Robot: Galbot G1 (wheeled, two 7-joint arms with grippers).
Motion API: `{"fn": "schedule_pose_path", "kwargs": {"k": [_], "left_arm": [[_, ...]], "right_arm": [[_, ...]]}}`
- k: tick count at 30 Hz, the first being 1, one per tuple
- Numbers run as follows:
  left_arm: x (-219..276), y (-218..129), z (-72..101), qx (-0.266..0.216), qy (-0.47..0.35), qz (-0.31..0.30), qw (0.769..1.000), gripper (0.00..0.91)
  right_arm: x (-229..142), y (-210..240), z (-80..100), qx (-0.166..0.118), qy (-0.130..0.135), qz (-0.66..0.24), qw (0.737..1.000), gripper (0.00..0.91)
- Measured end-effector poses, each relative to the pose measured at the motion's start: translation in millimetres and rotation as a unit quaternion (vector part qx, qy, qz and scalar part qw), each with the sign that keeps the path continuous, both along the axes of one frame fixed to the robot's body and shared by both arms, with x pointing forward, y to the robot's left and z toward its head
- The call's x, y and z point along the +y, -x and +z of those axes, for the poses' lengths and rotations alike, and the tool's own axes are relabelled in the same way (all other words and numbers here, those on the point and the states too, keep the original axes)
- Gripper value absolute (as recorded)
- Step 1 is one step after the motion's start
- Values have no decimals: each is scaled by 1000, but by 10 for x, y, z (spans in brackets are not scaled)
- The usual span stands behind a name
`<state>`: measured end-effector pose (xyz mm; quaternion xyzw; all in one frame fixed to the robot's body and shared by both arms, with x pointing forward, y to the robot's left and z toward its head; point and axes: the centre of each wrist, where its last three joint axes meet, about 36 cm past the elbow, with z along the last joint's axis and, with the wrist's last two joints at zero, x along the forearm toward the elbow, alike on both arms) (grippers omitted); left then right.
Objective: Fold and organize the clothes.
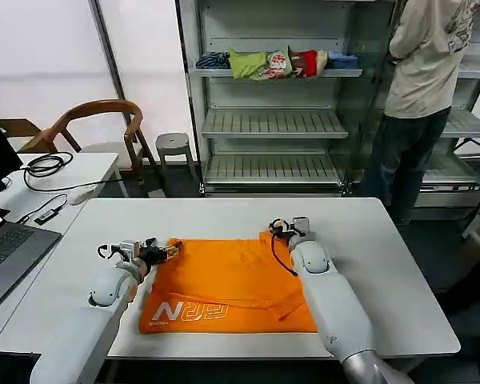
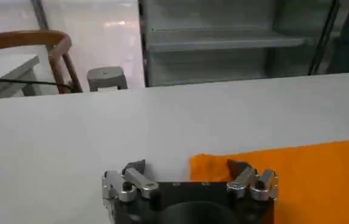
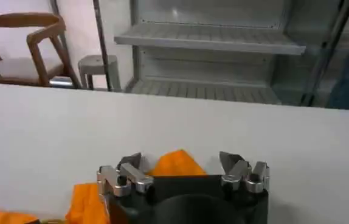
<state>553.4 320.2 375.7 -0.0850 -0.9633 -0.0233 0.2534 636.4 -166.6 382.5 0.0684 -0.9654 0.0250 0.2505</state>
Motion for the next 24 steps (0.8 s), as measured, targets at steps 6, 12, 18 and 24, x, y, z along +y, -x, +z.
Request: {"fn": "schedule_pose_path", "kwargs": {"k": [6, 12, 18, 24], "left_arm": [[-25, -4, -17, 1, 2, -5, 1000, 20], [-43, 11, -32, 2, 3, -10, 1000, 20], [-47, 41, -32, 2, 4, -15, 1000, 20], [-60, 53, -37, 0, 9, -21, 1000, 20]], "right_arm": [[-20, 3, -6, 7, -5, 2, 1000, 0], [-28, 25, -25, 11, -8, 3, 1000, 0], [-11, 34, -33, 14, -11, 6, 1000, 0], [0, 48, -44, 12, -14, 11, 1000, 0]]}}
